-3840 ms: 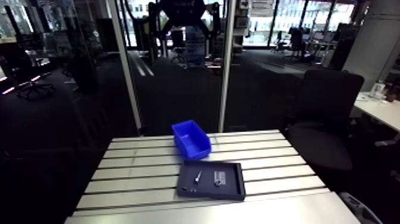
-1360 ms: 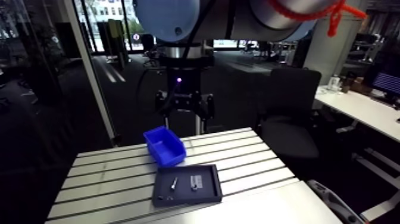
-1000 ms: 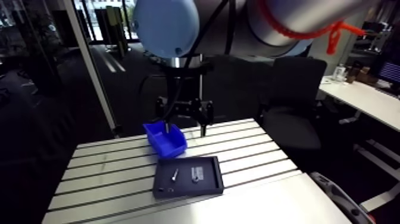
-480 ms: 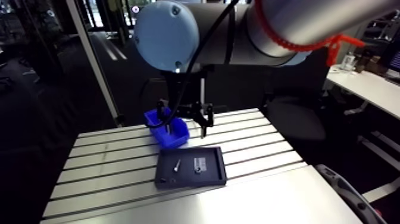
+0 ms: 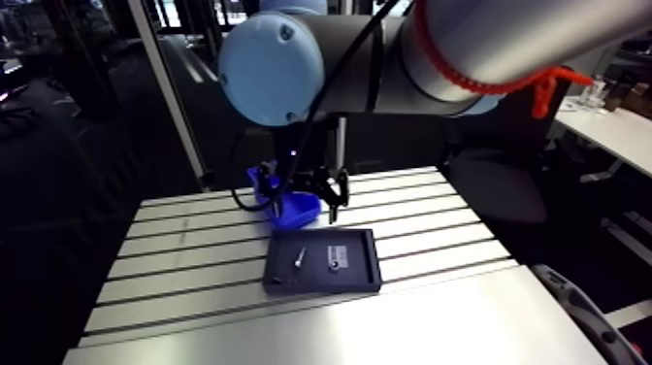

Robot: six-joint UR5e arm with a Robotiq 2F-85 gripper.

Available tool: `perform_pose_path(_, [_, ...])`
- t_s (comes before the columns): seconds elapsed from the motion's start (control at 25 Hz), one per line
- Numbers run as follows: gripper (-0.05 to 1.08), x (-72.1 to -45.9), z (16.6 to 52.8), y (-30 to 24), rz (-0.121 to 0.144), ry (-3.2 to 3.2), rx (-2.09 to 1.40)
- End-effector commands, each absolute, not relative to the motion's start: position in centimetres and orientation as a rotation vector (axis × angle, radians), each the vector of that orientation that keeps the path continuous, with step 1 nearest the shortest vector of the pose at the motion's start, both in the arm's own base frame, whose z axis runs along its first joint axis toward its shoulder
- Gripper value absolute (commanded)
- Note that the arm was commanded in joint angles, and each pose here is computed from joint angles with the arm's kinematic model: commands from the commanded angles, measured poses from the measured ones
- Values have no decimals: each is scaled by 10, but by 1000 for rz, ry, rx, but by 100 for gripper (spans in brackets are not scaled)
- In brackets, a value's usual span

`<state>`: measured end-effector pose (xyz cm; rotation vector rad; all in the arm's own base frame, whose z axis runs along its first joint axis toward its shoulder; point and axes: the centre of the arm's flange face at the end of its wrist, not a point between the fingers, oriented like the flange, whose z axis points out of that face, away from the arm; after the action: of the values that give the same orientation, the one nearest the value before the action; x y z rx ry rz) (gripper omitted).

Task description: Pick up the M10 bolt from the tray and put it into the blue bin.

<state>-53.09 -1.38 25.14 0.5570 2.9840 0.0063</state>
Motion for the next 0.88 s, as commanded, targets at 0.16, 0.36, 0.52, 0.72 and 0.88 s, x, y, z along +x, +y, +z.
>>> perform_pose_path(0.16, [1,-530,233,-18,7,2986,550])
perform_pose_path(0.36, [1,-529,220,-18,6,2979,548])
perform_pose_path(0.52, [1,-529,209,-18,2,2976,548])
perform_pose_path(0.72, [2,-531,198,-18,3,2968,546])
perform_pose_path(0.88, [2,-530,190,-18,3,2956,542])
